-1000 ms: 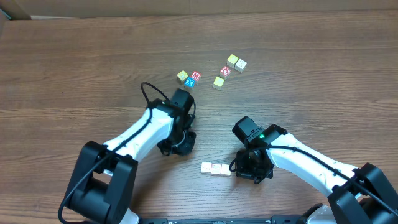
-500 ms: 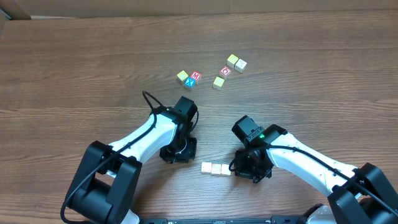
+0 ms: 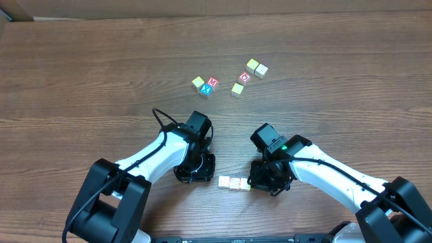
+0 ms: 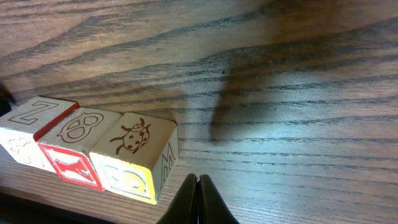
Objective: Flip 3 blocks
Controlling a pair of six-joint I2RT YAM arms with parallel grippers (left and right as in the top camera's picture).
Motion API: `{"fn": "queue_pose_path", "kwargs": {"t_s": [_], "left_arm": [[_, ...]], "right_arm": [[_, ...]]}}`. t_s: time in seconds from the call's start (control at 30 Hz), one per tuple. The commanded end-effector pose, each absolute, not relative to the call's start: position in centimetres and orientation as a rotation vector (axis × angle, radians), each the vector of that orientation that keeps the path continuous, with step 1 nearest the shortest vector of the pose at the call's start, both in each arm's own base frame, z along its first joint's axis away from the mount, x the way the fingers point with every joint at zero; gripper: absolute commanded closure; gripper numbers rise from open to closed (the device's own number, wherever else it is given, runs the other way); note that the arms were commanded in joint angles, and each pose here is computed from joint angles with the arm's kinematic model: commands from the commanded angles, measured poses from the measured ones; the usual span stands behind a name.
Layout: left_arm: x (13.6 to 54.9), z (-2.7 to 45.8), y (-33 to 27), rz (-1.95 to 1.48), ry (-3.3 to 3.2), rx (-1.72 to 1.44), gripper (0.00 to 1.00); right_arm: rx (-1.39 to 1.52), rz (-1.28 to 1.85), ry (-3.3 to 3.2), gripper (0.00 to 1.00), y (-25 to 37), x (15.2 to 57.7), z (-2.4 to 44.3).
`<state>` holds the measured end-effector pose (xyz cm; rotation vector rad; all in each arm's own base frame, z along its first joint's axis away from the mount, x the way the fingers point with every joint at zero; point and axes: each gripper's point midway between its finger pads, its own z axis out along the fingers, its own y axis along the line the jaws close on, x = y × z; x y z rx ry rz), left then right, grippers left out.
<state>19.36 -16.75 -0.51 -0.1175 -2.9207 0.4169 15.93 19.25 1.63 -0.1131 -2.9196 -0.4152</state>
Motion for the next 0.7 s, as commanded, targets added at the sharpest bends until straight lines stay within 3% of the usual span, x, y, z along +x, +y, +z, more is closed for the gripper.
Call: {"fn": "queue_pose_path", "kwargs": {"t_s": [0.0, 0.67], "left_arm": [[17.6, -2.2, -16.2, 0.376, -2.861, -0.153, 0.96], [16.8, -2.1, -18.4, 0.407, -2.856, -0.148, 0.96]], "right_arm": [[-0.105, -0.453, -2.919, 0.96, 20.0, 16.3, 2.1], [-0.104, -0.461, -2.914, 0.96, 20.1, 16.3, 2.2]]}}
